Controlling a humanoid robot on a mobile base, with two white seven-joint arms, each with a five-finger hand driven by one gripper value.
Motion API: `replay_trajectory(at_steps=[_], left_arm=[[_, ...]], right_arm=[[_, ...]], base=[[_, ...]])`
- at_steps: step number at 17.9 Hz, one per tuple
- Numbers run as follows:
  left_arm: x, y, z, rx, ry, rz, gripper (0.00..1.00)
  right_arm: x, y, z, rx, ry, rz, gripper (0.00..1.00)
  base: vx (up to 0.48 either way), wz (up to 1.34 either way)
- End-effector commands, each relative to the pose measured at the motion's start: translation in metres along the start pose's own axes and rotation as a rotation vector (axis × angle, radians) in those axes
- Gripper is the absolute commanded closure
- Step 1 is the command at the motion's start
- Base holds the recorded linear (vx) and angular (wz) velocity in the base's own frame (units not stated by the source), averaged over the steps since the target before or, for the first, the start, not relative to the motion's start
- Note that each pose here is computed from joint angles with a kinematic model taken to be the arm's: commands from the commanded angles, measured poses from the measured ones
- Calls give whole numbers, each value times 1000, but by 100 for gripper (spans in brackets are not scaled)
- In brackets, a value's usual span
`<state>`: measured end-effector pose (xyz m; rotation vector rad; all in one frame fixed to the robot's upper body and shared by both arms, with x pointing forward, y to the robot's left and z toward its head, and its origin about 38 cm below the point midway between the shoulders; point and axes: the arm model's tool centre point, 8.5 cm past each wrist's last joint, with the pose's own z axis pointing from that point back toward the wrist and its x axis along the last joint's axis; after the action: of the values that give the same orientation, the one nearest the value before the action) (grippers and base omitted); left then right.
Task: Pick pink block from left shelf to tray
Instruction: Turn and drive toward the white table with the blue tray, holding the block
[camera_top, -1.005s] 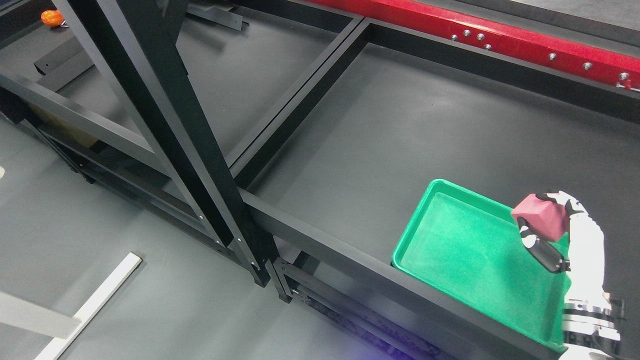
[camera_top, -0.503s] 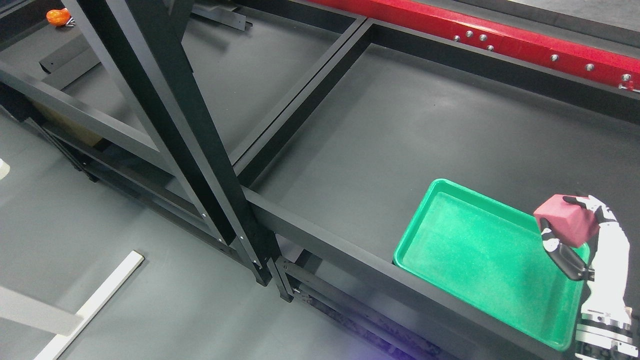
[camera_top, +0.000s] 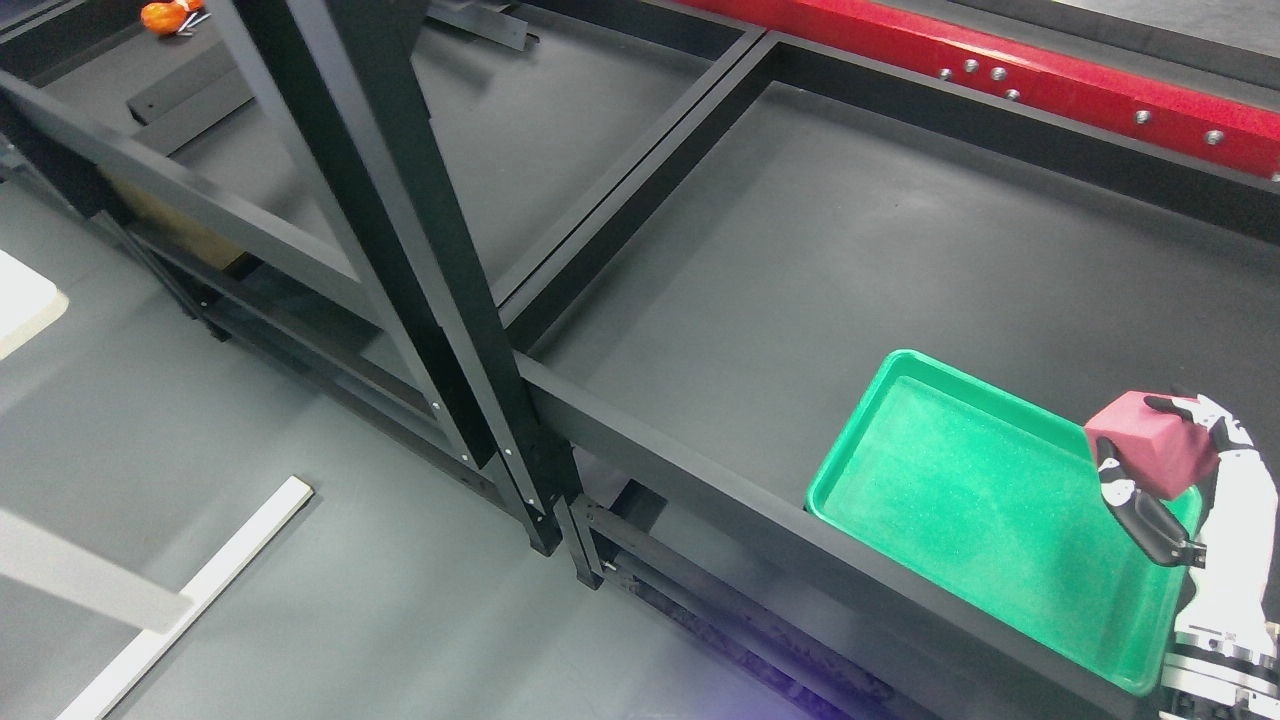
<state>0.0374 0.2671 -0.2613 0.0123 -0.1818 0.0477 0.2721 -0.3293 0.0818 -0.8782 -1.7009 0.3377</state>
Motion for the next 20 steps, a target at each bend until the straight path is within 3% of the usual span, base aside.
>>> replay_trajectory(at_steps=[1, 9, 20], left_arm=[[-5, 12, 2, 18, 8, -4, 0], [-5, 12, 2, 18, 8, -4, 0], [-5, 12, 2, 18, 8, -4, 0]], right_arm=[[-2, -8, -2, -12, -3, 13, 95], [-2, -7, -1, -11, -3, 12, 96], [-2, -8, -1, -13, 0, 12, 95]], base=[[-64, 177], [-60, 288], [-100, 644]])
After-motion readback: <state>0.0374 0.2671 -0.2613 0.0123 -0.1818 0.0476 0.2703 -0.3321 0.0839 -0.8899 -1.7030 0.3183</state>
